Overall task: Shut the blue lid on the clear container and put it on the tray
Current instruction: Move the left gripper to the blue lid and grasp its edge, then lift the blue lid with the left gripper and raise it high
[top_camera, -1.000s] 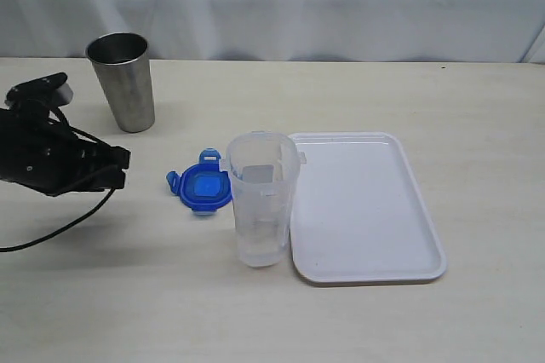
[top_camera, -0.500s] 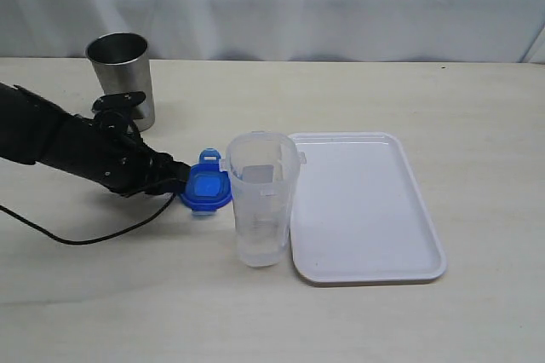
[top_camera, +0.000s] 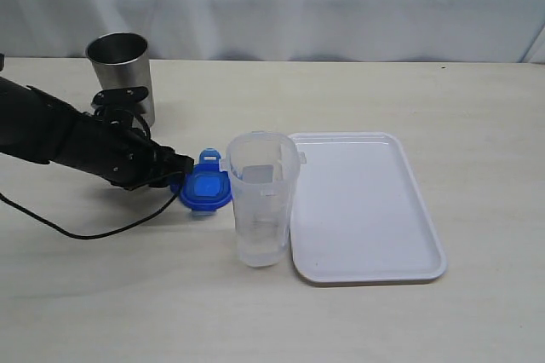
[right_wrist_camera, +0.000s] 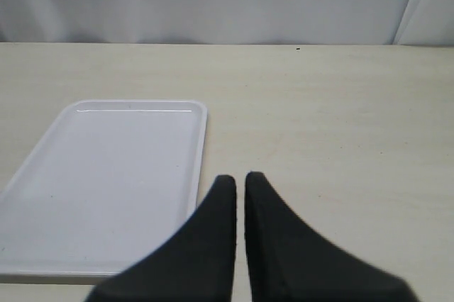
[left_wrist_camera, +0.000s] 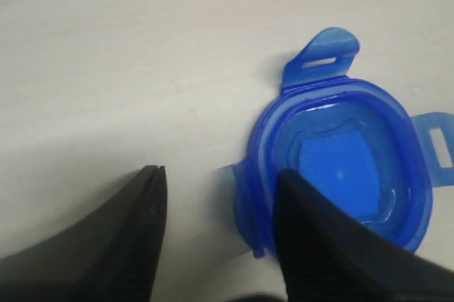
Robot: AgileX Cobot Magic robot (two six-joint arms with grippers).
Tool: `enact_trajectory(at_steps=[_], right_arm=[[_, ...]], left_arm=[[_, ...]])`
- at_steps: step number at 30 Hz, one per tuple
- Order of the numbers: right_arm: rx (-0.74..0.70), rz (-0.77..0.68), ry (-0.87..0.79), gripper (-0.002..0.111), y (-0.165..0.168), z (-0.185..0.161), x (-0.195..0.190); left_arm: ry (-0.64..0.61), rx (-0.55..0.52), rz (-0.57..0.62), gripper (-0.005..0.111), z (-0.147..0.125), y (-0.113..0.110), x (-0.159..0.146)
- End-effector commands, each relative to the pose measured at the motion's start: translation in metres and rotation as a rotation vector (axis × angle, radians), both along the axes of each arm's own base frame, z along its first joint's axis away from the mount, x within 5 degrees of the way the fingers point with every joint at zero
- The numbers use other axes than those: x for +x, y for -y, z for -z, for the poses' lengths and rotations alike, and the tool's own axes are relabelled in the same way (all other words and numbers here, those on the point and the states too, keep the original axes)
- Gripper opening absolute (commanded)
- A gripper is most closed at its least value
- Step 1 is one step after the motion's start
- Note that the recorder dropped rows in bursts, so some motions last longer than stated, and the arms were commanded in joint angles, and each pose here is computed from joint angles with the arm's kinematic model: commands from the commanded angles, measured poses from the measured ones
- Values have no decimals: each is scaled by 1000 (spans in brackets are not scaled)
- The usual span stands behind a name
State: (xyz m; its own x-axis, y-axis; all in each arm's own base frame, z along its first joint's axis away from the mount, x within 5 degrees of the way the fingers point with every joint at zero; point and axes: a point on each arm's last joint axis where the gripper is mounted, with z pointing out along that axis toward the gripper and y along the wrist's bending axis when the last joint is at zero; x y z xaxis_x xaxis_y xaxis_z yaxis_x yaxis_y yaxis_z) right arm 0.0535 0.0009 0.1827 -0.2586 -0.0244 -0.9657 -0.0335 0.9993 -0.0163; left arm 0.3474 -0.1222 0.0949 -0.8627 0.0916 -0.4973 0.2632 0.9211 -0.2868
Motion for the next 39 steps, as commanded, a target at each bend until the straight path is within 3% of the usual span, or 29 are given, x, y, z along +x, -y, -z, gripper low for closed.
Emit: enact_trajectory(at_steps=[1,12,28,34,39], right_arm=[[-1,3,4,5,0,1,0],[-1,3,4,5,0,1,0],[-1,3,4,5,0,1,0],[-1,3,4,5,0,1,0],[-1,3,4,5,0,1,0]], left_arm=[[-5,-19,7,43,-1,3,0],[-9,-30,-6,10,-1,3,0],[45,28,69,0,-12,1,0],[127,36,92,0,-36,1,0],[245,40,130,0,-72,0,-2]])
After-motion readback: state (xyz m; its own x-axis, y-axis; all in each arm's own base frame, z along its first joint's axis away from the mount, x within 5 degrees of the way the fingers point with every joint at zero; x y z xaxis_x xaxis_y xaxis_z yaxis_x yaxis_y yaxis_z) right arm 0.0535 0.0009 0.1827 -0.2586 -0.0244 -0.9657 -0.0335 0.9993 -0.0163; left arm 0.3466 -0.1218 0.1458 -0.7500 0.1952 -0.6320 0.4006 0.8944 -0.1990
